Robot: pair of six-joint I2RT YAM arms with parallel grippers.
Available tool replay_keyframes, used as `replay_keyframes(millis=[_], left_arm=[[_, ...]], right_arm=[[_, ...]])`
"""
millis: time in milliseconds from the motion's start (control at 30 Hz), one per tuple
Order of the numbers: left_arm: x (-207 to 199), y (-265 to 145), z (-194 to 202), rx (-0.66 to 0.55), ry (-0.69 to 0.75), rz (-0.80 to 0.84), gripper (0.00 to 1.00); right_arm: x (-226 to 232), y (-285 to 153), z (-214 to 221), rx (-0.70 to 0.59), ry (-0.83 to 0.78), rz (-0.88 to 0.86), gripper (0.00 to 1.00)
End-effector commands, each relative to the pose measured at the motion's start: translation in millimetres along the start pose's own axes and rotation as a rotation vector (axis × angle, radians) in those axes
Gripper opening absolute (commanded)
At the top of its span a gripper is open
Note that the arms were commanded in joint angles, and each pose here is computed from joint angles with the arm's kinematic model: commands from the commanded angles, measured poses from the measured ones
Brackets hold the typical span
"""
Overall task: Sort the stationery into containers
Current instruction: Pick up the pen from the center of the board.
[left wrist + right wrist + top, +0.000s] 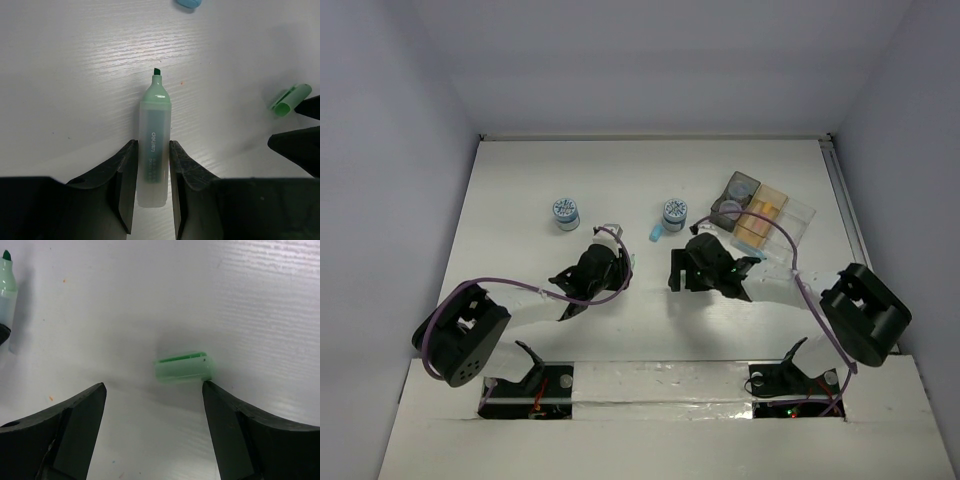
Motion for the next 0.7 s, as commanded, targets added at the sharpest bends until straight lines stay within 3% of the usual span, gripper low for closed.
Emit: replay_keyframes(millis=[0,167,533,667], left_arm=[[-6.4,-3.9,-9.3,-0.045,-0.008,0.036,0.00],[-7.5,-3.9,-9.8,-0.046,-0.008,0.042,0.00],[-8.7,-5.1,-7.6,-0.041,-0.017,0.056,0.00],[-8.9,-4.3,-6.0,-0.036,-0.023,0.058,0.00]], right_arm=[[-15.3,11.7,4.4,0.025,-0.048,0.088,0.84],[-14.8,18.1,-1.1,0.024,-0.078,0.108,0.82],[-14.2,20.0,-12.8,0.066,-0.141,0.169,0.56],[-17.3,23.6,-11.3,0.099,-0.167,0.200,0.54]])
Point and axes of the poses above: each gripper's point midway between its finger pads, its own y axis out along the fingers, its own x axis along the line the jaws close on, z = x × y, the point moved 3 cm from there along -y, back along the fingers, and after that the axes turned 2 degrees about -y, right-handed, at the moved point
